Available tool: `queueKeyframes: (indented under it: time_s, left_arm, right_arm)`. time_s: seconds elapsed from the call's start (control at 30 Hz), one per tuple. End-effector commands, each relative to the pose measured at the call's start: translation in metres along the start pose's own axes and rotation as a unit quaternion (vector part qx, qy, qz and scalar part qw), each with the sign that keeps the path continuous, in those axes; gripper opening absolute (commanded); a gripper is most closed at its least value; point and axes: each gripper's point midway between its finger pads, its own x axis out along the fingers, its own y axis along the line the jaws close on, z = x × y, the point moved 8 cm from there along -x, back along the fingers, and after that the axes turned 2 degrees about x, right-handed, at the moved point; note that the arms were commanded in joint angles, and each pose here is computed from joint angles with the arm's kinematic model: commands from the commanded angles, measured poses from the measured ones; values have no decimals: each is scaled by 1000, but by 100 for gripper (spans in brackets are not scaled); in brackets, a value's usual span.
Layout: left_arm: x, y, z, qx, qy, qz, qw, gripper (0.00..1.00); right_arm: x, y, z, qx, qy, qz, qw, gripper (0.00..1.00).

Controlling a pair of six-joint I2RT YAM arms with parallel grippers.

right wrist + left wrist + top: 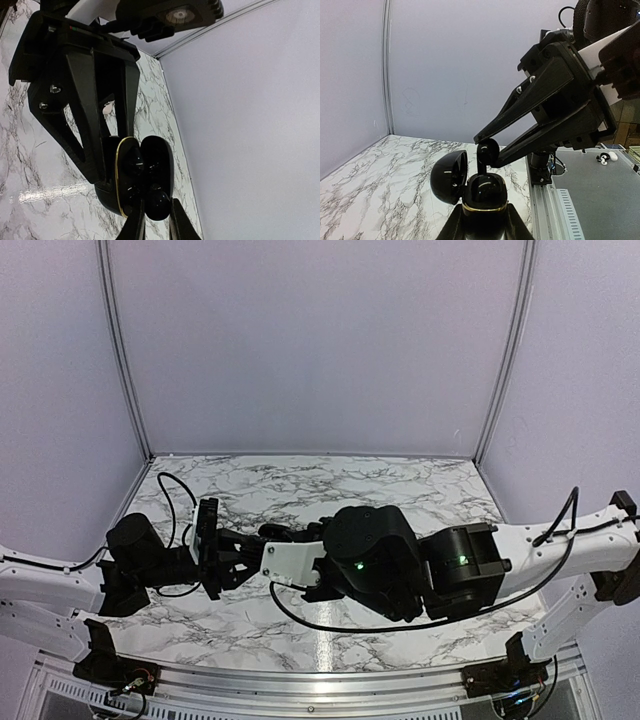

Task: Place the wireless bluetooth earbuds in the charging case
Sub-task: Place the right earbud in the right side groove of the charging case.

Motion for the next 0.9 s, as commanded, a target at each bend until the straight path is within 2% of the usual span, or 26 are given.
queueKeyframes:
  time_s: [0.0,0.5,0.63,0.87]
  left_arm:
    - [0,-1,22,18,-42,-3,999,0]
    - [0,-1,24,16,-45,-4,999,0]
    - [-2,-1,25,18,-48,0,999,0]
    - [-2,-1,26,18,-49,-1,999,0]
  right_arm:
    - [-3,-5,-2,-2,12,-24,1000,4]
    - [-3,2,5,6,-17,23,1000,6]
    - [-6,0,6,16,-27,30,999,15]
    - [-10,0,6,23,-37,43,998,23]
